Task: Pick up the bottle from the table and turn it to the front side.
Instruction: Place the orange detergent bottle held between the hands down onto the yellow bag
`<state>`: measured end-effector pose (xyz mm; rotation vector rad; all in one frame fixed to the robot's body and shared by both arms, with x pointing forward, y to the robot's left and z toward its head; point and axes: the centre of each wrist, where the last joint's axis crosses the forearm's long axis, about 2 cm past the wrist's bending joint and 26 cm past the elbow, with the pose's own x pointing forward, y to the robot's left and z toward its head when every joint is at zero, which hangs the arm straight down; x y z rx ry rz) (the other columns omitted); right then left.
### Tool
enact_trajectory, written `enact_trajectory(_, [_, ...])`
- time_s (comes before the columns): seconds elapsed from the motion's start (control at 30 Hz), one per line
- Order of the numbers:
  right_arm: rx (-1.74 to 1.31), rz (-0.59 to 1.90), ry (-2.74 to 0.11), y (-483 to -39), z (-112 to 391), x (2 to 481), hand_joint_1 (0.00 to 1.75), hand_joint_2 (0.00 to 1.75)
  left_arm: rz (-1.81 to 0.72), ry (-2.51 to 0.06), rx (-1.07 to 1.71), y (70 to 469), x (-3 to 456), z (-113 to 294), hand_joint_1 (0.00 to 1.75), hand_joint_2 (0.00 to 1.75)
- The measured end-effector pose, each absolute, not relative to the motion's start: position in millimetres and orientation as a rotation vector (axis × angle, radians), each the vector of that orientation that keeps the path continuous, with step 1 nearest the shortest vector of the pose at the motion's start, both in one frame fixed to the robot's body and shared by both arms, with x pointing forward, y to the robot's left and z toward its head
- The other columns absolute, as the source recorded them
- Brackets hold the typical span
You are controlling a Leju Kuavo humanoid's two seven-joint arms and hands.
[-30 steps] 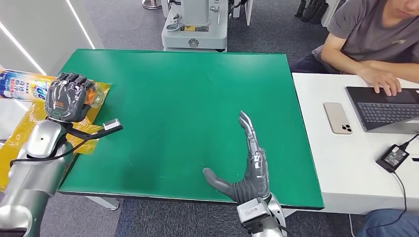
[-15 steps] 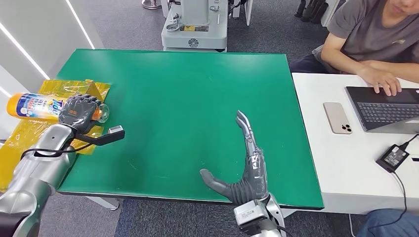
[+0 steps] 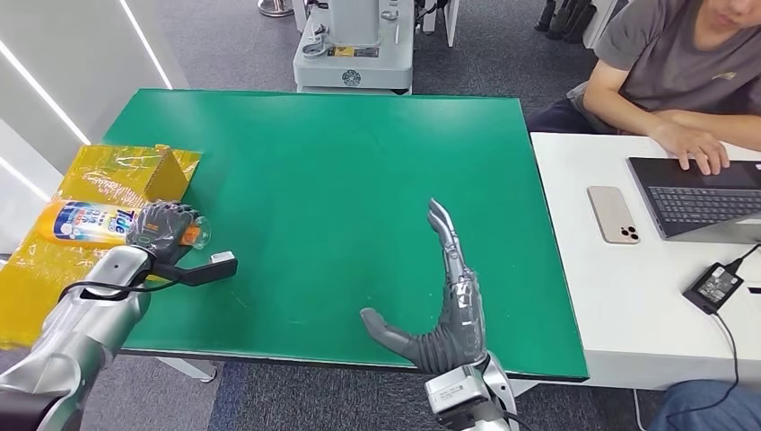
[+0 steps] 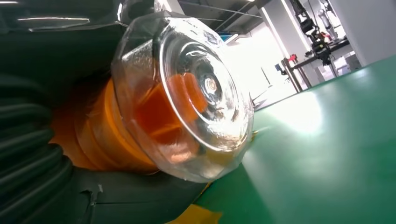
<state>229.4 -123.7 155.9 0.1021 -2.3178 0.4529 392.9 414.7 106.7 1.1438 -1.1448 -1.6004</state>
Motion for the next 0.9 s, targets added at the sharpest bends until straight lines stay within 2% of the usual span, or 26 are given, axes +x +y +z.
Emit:
enact_trajectory(0.47, [0.094, 0.456, -2.321, -123.5, 157.8, 228.8, 0.0, 1.75, -1.684, -1.145, 1.079, 394.9, 385.0, 88.6, 1.75, 1.75])
enact_trajectory(0.5, [0.095, 0.457, -2.32, -123.5, 157.8, 228.8, 0.0, 1.75, -1.685, -1.152, 1.073, 392.9, 383.9, 86.6, 1.65, 1.75])
enact_trajectory(0.6, [0.102, 0.462, -2.316, -123.4, 157.9, 228.9, 0.0, 1.75, -1.683, -1.17, 1.058, 386.6, 378.4, 78.7, 0.34, 1.75])
enact_trajectory(0.63, [0.105, 0.464, -2.315, -123.4, 157.9, 228.9, 0.0, 1.75, -1.683, -1.174, 1.052, 384.6, 376.2, 75.7, 0.0, 1.75])
enact_trajectory(0.9, [0.11, 0.461, -2.316, -123.4, 157.8, 229.6, 0.0, 1.75, -1.68, -1.164, 1.035, 379.2, 370.6, 67.9, 0.0, 1.75])
